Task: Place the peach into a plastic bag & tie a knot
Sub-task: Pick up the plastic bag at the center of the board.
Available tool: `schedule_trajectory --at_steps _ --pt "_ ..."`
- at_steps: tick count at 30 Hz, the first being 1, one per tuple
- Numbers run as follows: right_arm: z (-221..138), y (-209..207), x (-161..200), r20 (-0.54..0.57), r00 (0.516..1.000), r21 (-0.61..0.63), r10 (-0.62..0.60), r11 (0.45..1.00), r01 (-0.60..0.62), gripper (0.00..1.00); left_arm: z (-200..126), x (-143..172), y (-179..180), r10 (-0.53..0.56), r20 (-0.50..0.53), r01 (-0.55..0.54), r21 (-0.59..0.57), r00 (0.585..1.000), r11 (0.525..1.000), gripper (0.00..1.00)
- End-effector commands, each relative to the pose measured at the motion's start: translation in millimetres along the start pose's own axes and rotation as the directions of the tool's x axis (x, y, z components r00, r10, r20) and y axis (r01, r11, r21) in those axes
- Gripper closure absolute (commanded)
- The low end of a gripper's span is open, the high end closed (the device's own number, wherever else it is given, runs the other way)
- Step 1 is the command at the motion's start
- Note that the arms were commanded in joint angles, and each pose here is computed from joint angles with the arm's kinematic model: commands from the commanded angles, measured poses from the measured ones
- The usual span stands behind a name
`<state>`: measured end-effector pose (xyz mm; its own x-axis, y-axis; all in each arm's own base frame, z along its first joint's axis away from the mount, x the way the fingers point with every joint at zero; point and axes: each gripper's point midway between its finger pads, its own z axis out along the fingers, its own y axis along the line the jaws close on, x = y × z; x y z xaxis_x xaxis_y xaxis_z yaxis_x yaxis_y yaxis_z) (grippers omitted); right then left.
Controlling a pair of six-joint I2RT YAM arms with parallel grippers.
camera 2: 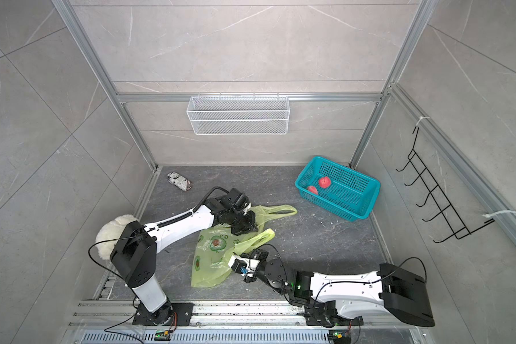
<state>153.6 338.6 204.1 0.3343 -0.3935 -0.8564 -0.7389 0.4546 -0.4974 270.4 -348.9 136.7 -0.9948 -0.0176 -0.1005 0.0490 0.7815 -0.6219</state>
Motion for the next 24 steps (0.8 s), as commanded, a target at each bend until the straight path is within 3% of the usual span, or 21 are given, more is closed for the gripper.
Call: schedule_trajectory --at_steps 1,3,9,12,16,19,21,24 --pt "-1.9 -3.1 0.3 -0.025 0.998 -0.003 0.053 0.999 -0.054 1.0 -64.3 -28.6 -63.7 0.144 0.175 -0.173 0.162 0.974 0.971 1.0" --pt "-4.0 -6.9 -1.6 -0.02 0.995 0.008 0.093 0.996 -0.093 1.0 -91.4 -38.2 -85.7 0.179 0.24 -0.236 0.236 0.954 0.943 1.0" --pt "-15.1 -24.2 -0.7 -0.005 0.981 0.082 0.193 0.978 -0.192 0.61 -162.0 -57.8 -107.9 0.196 0.402 -0.35 0.357 0.894 0.866 1.0" --pt "-26.0 -36.5 -2.2 0.021 0.969 0.123 0.246 0.961 -0.246 0.39 -178.1 -58.0 -95.2 0.183 0.445 -0.37 0.381 0.877 0.847 1.0" --pt "-44.4 -59.3 -4.8 0.051 0.935 0.198 0.35 0.914 -0.353 0.2 -190.0 -67.0 -49.8 0.124 0.482 -0.329 0.37 0.868 0.869 1.0" --pt "-65.7 -82.8 -10.4 0.085 0.892 0.257 0.445 0.855 -0.451 0.16 -193.5 -71.1 -16.3 0.09 0.476 -0.3 0.386 0.875 0.872 1.0" --pt "-88.1 -104.2 -13.1 0.117 0.846 0.309 0.521 0.79 -0.529 0.23 -188.7 -66.1 0.7 0.133 0.471 -0.315 0.333 0.872 0.889 1.0" --pt "-118.6 -126.3 -27.1 0.226 0.809 0.306 0.542 0.749 -0.587 0.2 -177.3 -56.6 20.5 0.188 0.461 -0.332 0.256 0.868 0.908 1.0"
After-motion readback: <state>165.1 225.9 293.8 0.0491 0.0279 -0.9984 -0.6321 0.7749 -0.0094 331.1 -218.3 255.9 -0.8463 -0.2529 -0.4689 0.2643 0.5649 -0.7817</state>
